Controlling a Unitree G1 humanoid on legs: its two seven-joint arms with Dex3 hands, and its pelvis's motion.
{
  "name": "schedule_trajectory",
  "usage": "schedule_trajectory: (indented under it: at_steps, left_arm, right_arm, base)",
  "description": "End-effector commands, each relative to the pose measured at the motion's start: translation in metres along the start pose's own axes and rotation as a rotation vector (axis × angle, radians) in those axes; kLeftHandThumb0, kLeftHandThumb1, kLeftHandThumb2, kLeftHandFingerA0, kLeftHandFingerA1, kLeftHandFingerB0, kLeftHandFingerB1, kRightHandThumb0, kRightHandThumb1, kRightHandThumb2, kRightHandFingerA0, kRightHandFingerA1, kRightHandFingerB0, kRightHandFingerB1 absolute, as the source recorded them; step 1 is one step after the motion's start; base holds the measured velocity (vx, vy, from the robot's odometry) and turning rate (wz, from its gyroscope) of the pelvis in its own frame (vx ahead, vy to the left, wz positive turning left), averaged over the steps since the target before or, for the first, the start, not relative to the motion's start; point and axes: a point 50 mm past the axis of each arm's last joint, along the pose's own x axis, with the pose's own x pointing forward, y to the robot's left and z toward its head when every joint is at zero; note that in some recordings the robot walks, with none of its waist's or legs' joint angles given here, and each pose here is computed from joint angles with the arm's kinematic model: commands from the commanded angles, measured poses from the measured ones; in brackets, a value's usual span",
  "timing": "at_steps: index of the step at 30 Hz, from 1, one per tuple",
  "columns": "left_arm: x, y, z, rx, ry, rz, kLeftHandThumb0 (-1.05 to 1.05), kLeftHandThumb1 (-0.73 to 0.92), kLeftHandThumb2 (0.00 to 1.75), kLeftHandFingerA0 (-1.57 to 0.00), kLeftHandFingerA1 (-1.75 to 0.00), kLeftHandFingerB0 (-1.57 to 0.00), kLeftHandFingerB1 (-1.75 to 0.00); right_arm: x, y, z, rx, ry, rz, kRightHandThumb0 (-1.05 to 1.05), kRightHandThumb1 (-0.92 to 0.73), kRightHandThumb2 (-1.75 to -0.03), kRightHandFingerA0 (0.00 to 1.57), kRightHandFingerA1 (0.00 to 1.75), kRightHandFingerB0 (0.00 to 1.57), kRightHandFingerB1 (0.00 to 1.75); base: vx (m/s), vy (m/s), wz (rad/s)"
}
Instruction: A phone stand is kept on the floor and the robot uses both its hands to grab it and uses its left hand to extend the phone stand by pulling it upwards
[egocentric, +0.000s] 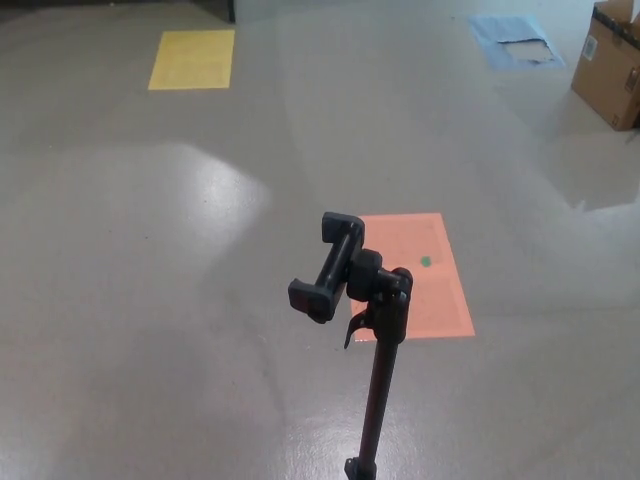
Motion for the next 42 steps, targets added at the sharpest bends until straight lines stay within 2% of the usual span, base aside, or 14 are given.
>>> schedule_trajectory:
  at_steps: [1,15,16,17,18,19,23,24,26,27,38,40,41,42]
  left_arm:
    - [-0.068,0.033,0.053,-0.105,-0.734,0.156,-0.61,0.75,0.63,-0.37,-0.39,-0.26,-0.29]
    - [-0.063,0.034,0.065,-0.117,-0.763,0.152,-0.65,0.74,0.63,-0.38,-0.39,-0.26,-0.3]
    - [-0.063,0.037,0.07,-0.1,-0.775,0.161,-0.68,0.59,0.94,-0.28,-0.49,-0.15,-0.42]
    - [-0.063,0.039,0.076,-0.078,-0.79,0.173,-0.68,0.59,0.94,-0.28,-0.49,-0.15,-0.42]
    - [-0.062,0.042,0.083,-0.111,-0.807,0.176,-0.69,0.57,0.91,-0.27,-0.47,-0.15,-0.42]
    - [-0.06,0.047,0.092,-0.116,-0.83,0.182,-0.7,0.71,0.61,-0.32,-0.34,-0.22,-0.29]
    - [-0.058,0.054,0.104,-0.121,-0.862,0.189,-0.7,0.71,0.61,-0.32,-0.34,-0.22,-0.29]
    - [-0.049,0.066,0.136,-0.13,-0.972,0.215,-0.66,0.54,0.83,-0.24,-0.42,-0.17,-0.4]
    - [-0.047,0.071,0.151,-0.136,-1.019,0.224,-0.66,0.54,0.83,-0.24,-0.42,-0.17,-0.4]
    - [-0.041,0.074,0.17,-0.117,-1.061,0.228,-0.65,0.64,0.6,-0.31,-0.31,-0.23,-0.29]
    - [-0.042,0.065,0.234,-0.031,-1.201,0.2,-0.6,0.57,0.57,-0.28,-0.31,-0.21,-0.28]
    - [-0.043,0.063,0.242,-0.023,-1.219,0.198,-0.64,0.47,0.75,-0.2,-0.4,-0.16,-0.37]
    - [-0.043,0.06,0.248,-0.024,-1.229,0.185,-0.59,0.55,0.57,-0.26,-0.31,-0.2,-0.28]
    - [-0.043,0.059,0.251,-0.025,-1.232,0.179,-0.59,0.55,0.57,-0.26,-0.31,-0.2,-0.28]
  right_arm:
    - [-0.068,0.002,0.051,-0.312,-0.608,-0.003,-0.76,-0.76,-1.0,0.0,0.37,0.0,0.12]
    - [-0.065,0.003,0.057,-0.198,-0.617,-0.001,-0.78,-0.7,-0.98,0.0,0.26,0.0,0.14]
    - [-0.064,0.001,0.06,-0.159,-0.617,-0.008,-0.78,-0.66,-0.95,0.0,0.25,0.0,0.14]
    - [-0.063,-0.002,0.063,-0.11,-0.618,-0.014,-0.78,-0.66,-0.95,0.0,0.25,0.0,0.14]
    - [-0.06,-0.004,0.067,-0.096,-0.623,-0.016,-0.83,-0.69,-0.97,0.0,0.21,0.0,0.11]
    - [-0.058,-0.006,0.071,-0.088,-0.631,-0.021,-0.87,-0.7,-0.99,0.0,0.19,0.0,0.08]
    - [-0.055,-0.008,0.076,-0.076,-0.642,-0.028,-0.87,-0.7,-0.99,0.0,0.19,0.0,0.08]
    - [-0.045,-0.014,0.092,-0.055,-0.689,-0.042,-0.82,-0.64,-0.91,0.0,0.12,0.0,0.0]
    - [-0.042,-0.017,0.099,-0.046,-0.71,-0.047,-0.82,-0.64,-0.91,0.0,0.12,0.0,0.0]
    - [-0.035,-0.022,0.11,-0.034,-0.725,-0.057,-0.91,-0.64,-0.94,0.0,0.08,0.0,0.03]
    - [-0.009,-0.022,0.164,-0.047,-0.835,-0.022,-1.02,-0.66,-0.97,0.0,0.09,0.0,0.0]
    - [-0.006,-0.021,0.17,-0.06,-0.839,-0.017,-1.03,-0.67,-0.97,0.0,0.09,0.0,0.0]
    - [-0.004,-0.02,0.175,-0.082,-0.845,-0.013,-1.04,-0.67,-0.98,0.0,0.11,0.0,0.0]
    - [-0.003,-0.019,0.177,-0.092,-0.845,-0.01,-1.04,-0.67,-0.98,0.0,0.11,0.0,0.0]
  base:
    - [0.0,0.0,0.0]
    - [0.0,0.0,0.0]
    - [0.0,0.0,0.0]
    - [0.0,0.0,0.0]
    - [0.0,0.0,0.0]
    - [0.0,0.0,0.0]
    - [0.0,0.0,0.0]
    - [0.0,0.0,0.0]
    - [0.0,0.0,0.0]
    - [0.0,0.0,0.0]
    - [0.0,0.0,0.0]
    - [0.0,0.0,0.0]
    - [0.0,0.0,0.0]
    - [0.0,0.0,0.0]
